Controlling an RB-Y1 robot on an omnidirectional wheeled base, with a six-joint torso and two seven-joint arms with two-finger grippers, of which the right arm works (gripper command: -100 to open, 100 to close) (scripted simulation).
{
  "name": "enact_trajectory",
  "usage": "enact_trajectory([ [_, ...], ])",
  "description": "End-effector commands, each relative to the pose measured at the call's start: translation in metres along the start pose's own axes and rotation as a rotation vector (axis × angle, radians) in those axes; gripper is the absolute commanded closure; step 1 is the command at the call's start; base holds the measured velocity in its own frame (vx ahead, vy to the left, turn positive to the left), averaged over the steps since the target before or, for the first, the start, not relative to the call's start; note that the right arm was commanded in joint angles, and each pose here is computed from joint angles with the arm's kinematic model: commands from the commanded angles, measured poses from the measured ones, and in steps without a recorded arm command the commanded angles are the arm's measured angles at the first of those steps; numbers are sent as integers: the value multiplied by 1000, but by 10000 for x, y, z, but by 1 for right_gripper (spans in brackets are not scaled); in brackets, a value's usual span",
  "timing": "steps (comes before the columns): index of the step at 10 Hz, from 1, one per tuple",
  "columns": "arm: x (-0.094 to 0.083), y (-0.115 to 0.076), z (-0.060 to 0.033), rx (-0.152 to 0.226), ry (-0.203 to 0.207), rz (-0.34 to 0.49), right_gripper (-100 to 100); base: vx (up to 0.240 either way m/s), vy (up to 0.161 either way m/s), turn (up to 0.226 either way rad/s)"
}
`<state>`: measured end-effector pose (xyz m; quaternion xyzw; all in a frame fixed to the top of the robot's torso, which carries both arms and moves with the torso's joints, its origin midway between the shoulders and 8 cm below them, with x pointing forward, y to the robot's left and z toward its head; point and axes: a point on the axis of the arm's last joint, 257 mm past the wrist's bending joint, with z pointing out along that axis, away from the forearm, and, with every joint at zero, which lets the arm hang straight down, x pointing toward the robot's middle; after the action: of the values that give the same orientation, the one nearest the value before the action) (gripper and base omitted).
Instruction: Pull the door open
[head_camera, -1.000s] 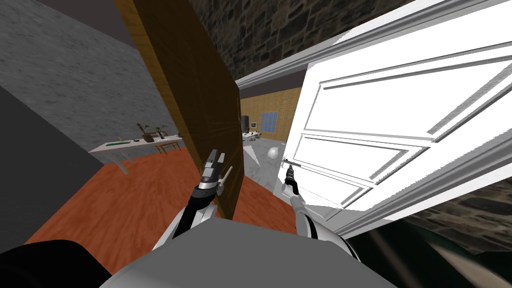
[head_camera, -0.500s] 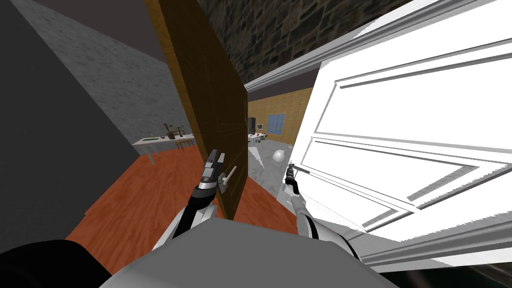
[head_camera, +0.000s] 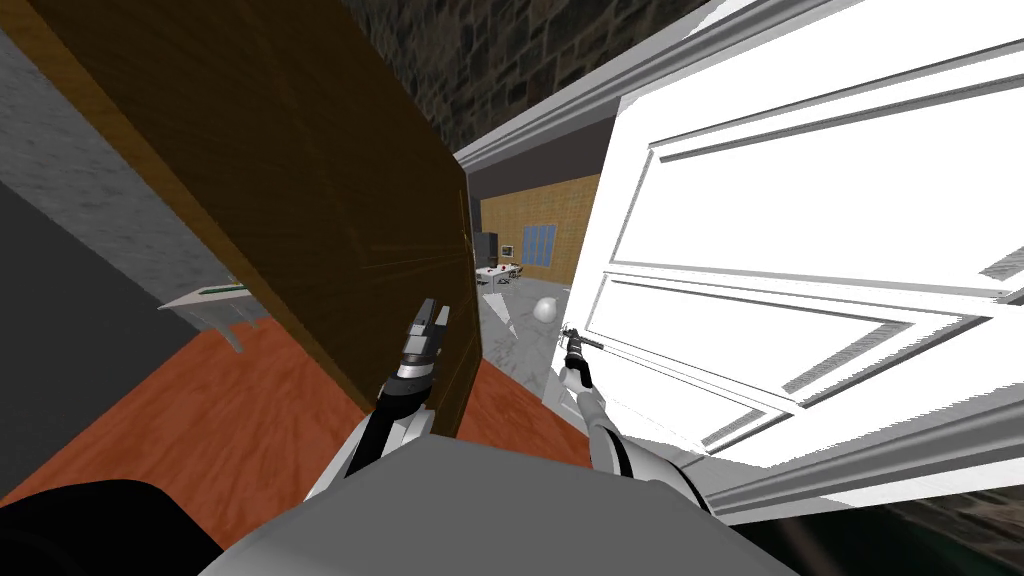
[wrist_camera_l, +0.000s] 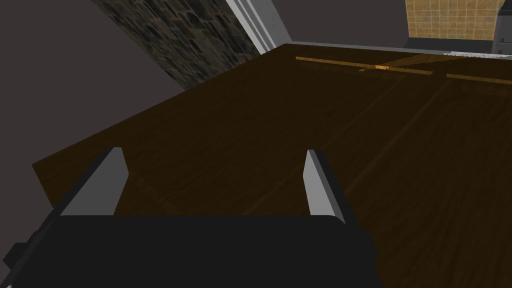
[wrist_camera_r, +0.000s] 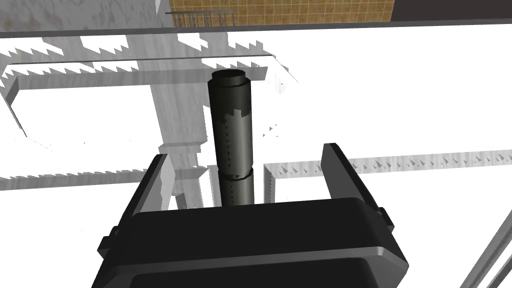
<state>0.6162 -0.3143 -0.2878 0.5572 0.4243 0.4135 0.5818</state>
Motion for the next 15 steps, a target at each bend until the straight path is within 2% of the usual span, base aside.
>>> enact_trajectory([
  [1,43,9,-22,1,6,4,-100,126,-32,-106],
  [5,272,-30,-93,11,32,23,-100,111,11,-308],
  [7,276,-31,-95,10,32,24,-100,70,43,-132],
  [8,276,-31,-95,10,32,24,100,-4,-3,36],
  [13,276,-31,-95,10,32,24,100,-6,-5,6],
  [15,152,-52,-69,11,29,23,100,-61,-52,320],
])
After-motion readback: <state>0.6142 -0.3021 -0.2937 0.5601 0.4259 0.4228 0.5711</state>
